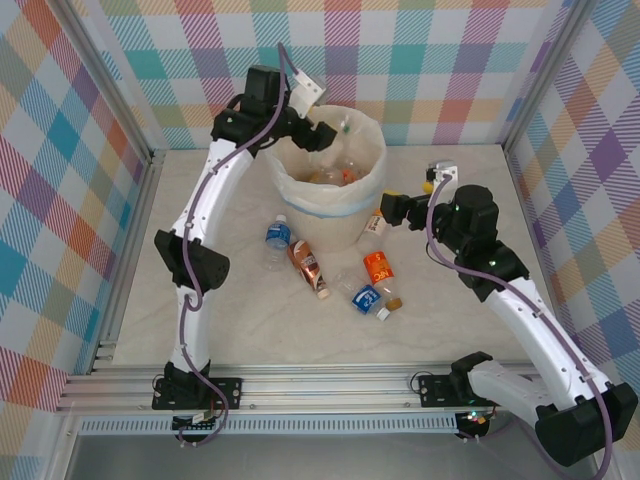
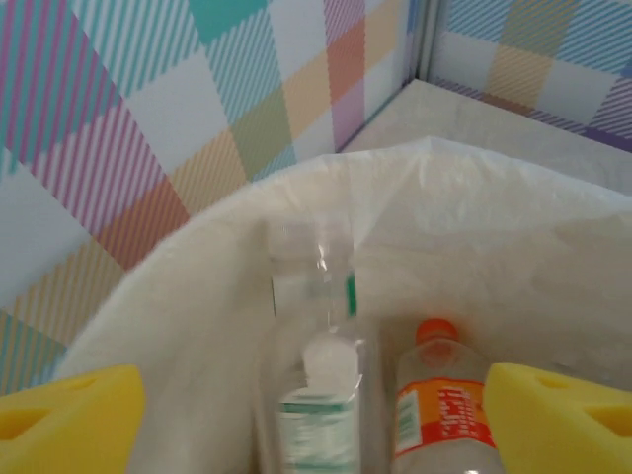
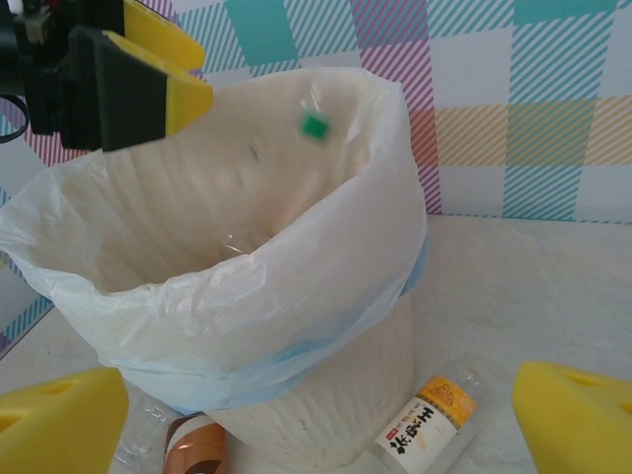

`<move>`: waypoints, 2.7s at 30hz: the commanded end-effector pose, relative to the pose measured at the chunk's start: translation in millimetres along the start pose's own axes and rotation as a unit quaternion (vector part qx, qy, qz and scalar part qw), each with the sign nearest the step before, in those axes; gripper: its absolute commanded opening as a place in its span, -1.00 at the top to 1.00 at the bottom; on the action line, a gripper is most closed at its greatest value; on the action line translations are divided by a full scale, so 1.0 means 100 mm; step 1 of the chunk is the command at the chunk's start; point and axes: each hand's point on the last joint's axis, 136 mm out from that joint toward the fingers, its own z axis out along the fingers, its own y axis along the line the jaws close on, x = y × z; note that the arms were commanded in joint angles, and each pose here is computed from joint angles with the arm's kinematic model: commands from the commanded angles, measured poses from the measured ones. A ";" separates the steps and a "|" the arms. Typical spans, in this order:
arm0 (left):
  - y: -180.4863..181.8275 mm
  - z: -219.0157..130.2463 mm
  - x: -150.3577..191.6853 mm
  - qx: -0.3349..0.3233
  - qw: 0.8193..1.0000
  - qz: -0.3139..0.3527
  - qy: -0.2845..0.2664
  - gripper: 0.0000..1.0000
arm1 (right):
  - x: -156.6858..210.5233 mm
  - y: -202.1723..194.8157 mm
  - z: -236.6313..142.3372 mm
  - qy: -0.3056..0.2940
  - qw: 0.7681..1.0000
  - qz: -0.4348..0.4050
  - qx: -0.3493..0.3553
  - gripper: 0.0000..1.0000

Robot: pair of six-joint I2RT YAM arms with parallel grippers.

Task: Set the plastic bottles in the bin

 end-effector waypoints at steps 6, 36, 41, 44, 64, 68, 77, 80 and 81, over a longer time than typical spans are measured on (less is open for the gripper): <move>-0.09 -0.44 -0.35 -0.011 0.999 -0.021 -0.037 -1.00 | 0.08 -0.05 0.09 0.011 1.000 -0.005 0.012 -0.99; 0.01 -1.82 -0.61 -0.158 0.931 -0.218 -0.245 -1.00 | 2.34 -0.39 0.43 0.338 0.929 0.136 0.068 -0.81; 0.10 -2.12 -0.46 -0.201 0.885 -0.279 -0.312 -1.00 | 2.61 -0.41 0.50 0.380 0.909 0.145 0.091 -0.73; 0.07 -2.16 -0.17 -0.211 0.866 -0.326 -0.314 -1.00 | 2.72 -0.43 0.54 0.398 0.900 0.142 0.108 -0.66; -0.17 -2.25 1.66 -0.320 0.818 -0.448 -0.167 -1.00 | 2.84 -0.60 0.55 0.401 0.894 0.108 0.168 -0.08; -0.13 -2.25 1.76 -0.331 0.805 -0.459 -0.177 -1.00 | 2.74 -0.63 0.49 0.381 0.902 0.100 0.175 0.00; -0.05 -2.39 1.91 -0.354 0.779 -0.474 -0.206 -1.00 | 2.47 -0.77 0.32 0.309 0.922 0.095 0.213 0.14; -0.03 -2.43 1.99 -0.365 0.770 -0.479 -0.213 -1.00 | 2.31 -0.75 0.28 0.276 0.933 0.101 0.208 0.16; -0.03 -2.44 2.03 -0.368 0.766 -0.482 -0.214 -1.00 | 2.23 -0.73 0.27 0.261 0.938 0.104 0.205 0.17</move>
